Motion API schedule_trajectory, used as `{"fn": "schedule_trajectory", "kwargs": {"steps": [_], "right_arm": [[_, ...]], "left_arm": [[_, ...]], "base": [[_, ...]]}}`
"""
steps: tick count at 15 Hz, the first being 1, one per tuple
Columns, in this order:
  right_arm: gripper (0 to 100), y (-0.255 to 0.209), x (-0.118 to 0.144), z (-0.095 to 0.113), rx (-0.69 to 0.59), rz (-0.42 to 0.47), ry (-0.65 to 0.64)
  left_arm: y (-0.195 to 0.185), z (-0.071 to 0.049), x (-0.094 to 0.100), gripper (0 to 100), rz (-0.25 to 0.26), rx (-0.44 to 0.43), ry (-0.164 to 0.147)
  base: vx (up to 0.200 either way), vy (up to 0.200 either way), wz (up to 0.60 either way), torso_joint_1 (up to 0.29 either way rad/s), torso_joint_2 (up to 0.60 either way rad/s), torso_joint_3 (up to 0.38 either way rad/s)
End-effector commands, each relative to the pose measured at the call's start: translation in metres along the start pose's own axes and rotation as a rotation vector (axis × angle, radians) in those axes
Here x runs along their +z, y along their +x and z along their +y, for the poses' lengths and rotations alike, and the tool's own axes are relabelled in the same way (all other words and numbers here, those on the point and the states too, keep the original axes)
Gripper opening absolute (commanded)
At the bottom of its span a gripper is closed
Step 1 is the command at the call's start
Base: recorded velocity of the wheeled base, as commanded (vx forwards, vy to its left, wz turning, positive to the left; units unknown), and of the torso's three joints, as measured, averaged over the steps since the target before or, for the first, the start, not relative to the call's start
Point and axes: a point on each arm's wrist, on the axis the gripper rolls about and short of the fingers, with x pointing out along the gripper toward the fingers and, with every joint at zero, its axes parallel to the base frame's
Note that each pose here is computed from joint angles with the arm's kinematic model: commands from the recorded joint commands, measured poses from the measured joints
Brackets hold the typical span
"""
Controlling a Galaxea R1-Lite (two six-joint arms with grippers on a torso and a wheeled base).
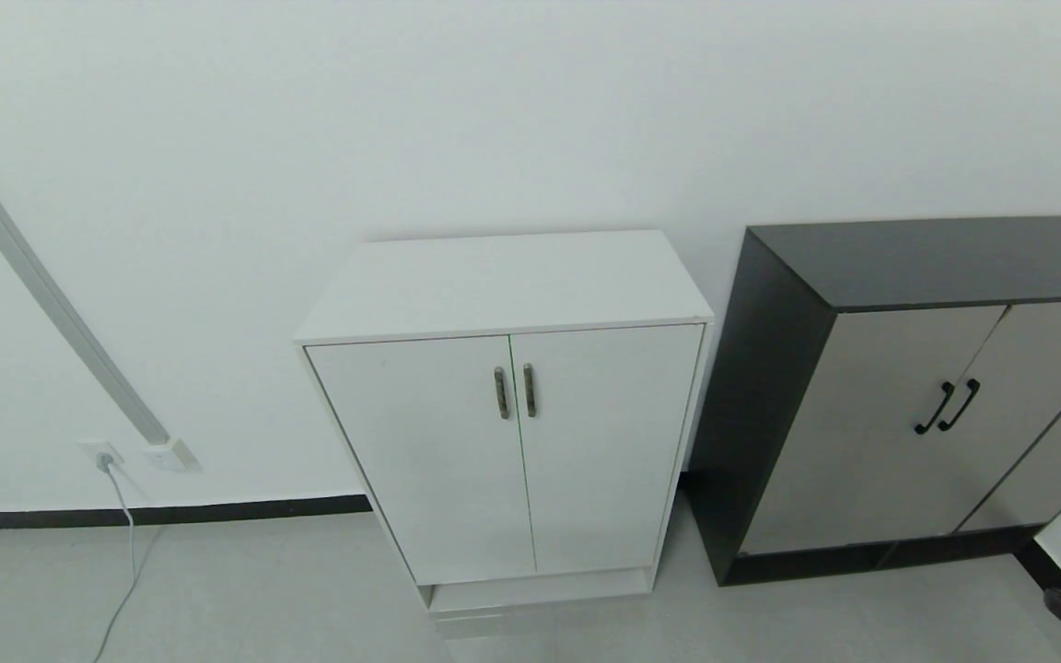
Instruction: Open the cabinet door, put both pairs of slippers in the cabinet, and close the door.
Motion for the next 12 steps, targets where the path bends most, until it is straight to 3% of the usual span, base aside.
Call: {"fn": "schedule_trajectory", "kwargs": {"steps": [1, 7, 12], "right_arm": [[0, -0.022, -0.011, 0.002, 0.019, -0.012, -0.027], [0, -0.048, -0.041, 0.006, 0.103, 0.071, -0.08], [0, -0.06, -0.057, 0.007, 0.196, 0.087, -0.1]], "left_arm": [[0.0, 0.0, 0.0, 0, 0.001, 0.0, 0.0], [0.0, 0.0, 0.0, 0, 0.001, 0.0, 0.001], [0.0, 0.0, 0.0, 0, 0.001, -0.001, 0.001]], "base": [[0.0, 0.0, 0.0, 0.0, 0.0, 0.0], [0.0, 0.0, 0.0, 0.0, 0.0, 0.0], [0.0, 0.0, 0.0, 0.0, 0.0, 0.0]]}}
